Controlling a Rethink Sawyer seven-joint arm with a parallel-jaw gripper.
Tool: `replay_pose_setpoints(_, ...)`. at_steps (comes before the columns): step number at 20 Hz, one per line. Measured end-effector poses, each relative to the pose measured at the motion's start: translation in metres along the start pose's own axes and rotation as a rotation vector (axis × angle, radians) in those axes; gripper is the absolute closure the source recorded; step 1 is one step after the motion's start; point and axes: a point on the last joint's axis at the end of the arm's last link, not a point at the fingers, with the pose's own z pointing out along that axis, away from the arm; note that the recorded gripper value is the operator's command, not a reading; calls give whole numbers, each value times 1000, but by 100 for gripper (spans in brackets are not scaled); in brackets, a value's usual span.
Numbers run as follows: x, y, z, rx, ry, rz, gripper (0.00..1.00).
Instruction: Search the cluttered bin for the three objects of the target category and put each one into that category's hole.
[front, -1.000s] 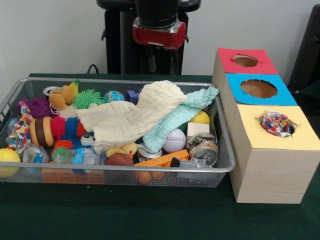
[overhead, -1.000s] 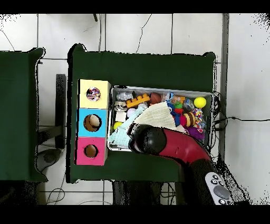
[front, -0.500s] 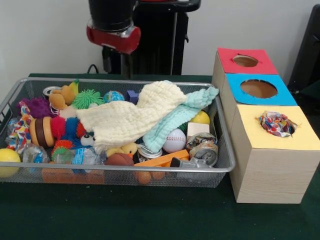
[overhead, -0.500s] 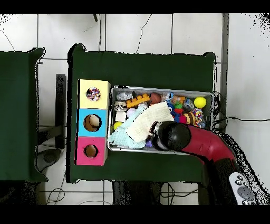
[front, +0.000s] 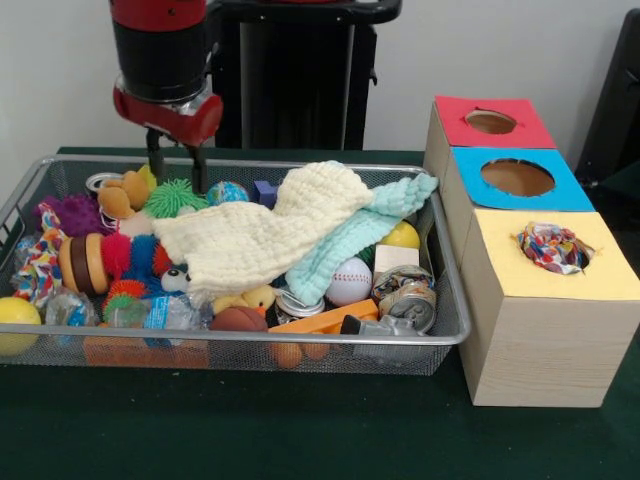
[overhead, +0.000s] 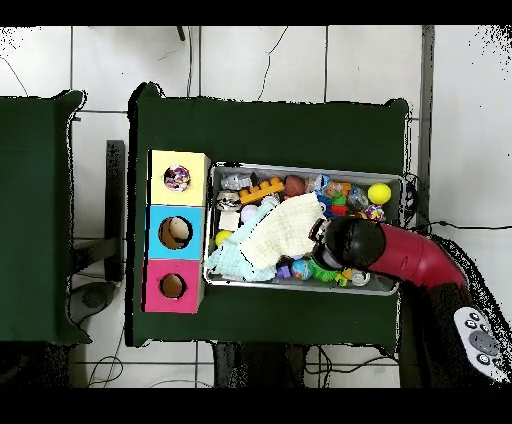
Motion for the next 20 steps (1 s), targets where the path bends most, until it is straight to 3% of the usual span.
replay_pose_setpoints(15,-43,-38,16,38,8,26,0)
replay_pose_setpoints(20,-48,-63,28,42,17,55,0)
